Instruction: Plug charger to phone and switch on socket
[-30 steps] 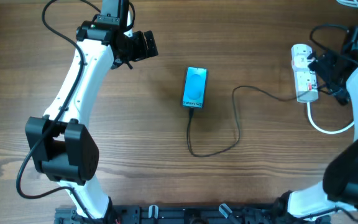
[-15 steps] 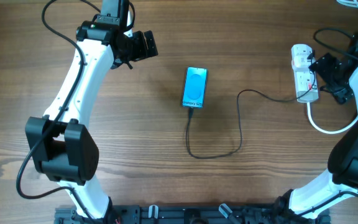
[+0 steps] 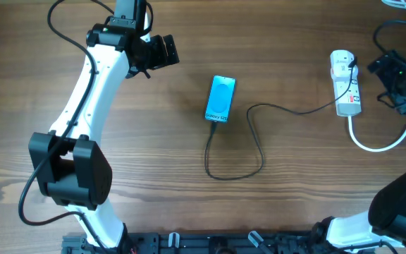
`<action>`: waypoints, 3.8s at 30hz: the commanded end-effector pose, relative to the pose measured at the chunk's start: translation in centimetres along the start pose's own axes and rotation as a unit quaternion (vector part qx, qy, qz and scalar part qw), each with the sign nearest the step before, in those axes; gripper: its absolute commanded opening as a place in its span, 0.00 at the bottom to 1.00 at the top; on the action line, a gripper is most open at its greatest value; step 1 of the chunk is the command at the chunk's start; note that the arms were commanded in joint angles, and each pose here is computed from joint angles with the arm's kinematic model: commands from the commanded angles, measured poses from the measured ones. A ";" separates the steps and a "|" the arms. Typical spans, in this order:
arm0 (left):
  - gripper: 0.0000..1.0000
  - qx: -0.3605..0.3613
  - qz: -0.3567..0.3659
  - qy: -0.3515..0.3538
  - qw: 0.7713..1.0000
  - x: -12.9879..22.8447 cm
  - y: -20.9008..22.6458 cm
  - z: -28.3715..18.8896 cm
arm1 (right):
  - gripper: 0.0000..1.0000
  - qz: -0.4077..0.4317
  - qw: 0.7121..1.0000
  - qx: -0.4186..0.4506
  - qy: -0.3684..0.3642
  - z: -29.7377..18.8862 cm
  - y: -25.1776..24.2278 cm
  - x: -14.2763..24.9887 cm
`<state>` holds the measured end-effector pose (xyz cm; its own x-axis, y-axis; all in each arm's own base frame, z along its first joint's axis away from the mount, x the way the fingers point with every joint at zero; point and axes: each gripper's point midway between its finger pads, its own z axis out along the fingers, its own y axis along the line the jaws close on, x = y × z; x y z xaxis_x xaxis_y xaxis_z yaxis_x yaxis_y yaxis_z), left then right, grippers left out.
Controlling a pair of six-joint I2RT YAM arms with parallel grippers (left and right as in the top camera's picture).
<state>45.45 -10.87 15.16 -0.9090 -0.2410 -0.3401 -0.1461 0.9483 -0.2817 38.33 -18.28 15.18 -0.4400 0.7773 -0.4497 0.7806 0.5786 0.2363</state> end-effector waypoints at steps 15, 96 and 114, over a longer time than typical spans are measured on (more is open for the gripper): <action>1.00 -0.007 0.001 0.002 1.000 0.0 0.3 0.4 | 1.00 0.001 0.998 0.045 0.050 10.5 -1.2 2.1; 1.00 -0.007 0.001 0.002 1.000 0.0 0.3 0.4 | 1.00 -0.064 0.986 0.008 0.156 14.9 -0.3 6.4; 1.00 -0.007 0.001 0.002 1.000 0.0 0.3 0.4 | 1.00 -0.058 0.990 -0.001 0.129 8.4 0.3 4.1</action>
<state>45.45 -10.87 15.16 -0.9090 -0.2410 -0.3401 -0.1461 0.9483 -0.2817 40.64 -17.33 2.16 -0.6234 0.7606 -0.1812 0.7410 0.6487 0.1735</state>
